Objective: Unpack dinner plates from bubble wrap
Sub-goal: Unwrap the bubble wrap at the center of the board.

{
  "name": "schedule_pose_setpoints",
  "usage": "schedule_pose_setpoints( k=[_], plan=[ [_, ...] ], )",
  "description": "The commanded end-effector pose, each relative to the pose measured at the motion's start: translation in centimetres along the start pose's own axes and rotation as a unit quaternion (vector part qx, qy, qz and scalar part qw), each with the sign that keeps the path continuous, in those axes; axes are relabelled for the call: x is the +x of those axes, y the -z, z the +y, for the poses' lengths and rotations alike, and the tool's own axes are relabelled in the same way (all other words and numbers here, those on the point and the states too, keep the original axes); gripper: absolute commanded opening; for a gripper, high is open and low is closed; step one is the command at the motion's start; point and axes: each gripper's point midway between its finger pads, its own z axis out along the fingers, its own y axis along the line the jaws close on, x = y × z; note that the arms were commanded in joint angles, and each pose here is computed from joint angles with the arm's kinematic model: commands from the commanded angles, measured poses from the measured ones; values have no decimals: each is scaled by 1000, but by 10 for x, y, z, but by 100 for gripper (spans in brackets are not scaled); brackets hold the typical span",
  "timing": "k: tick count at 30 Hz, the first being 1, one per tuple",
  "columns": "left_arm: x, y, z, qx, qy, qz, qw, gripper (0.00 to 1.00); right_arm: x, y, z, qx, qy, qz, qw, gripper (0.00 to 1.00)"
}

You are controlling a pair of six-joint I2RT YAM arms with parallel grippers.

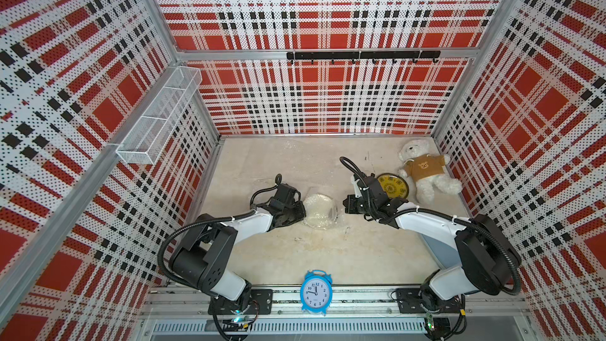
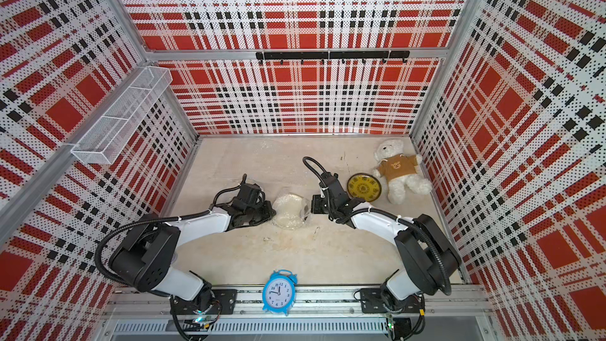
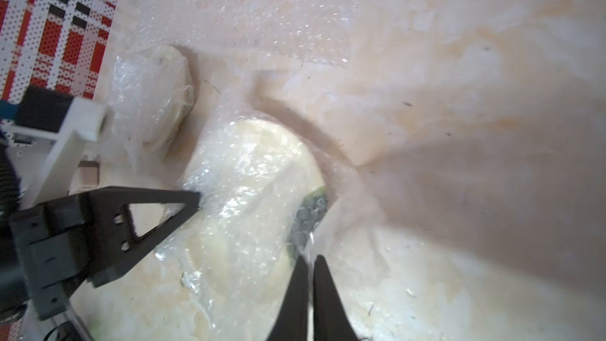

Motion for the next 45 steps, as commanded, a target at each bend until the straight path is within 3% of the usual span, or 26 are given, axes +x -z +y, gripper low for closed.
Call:
schedule_pose_setpoints(
  k=[1,3,5,9,14,20,27,30,45],
  plan=[
    [-6,5,-3,-10,20,-41,999,0,-29,8,-3,3,-10,-53,999,22],
    [-7,6,-6,-5,30,-55,998,0,-35,12,-8,7,-12,-56,998,35],
    [-9,6,-8,2,41,-69,997,0,-44,21,-10,10,-11,-63,998,42],
    [-15,4,-13,12,51,-81,995,0,-60,46,-1,16,14,-70,997,44],
    [-21,-1,-19,25,60,-91,994,0,-59,58,41,-29,33,-56,997,44],
    [-24,-6,-24,31,61,-89,994,0,-28,21,92,-108,13,-14,994,43],
    [-23,-8,-23,32,63,-86,994,0,0,-25,113,-129,-8,21,991,42],
    [-23,-9,-23,32,63,-86,994,0,10,-41,105,-106,-14,32,994,42],
    [-20,-12,-18,31,64,-78,994,0,34,-48,5,26,-64,32,997,43]
  ],
)
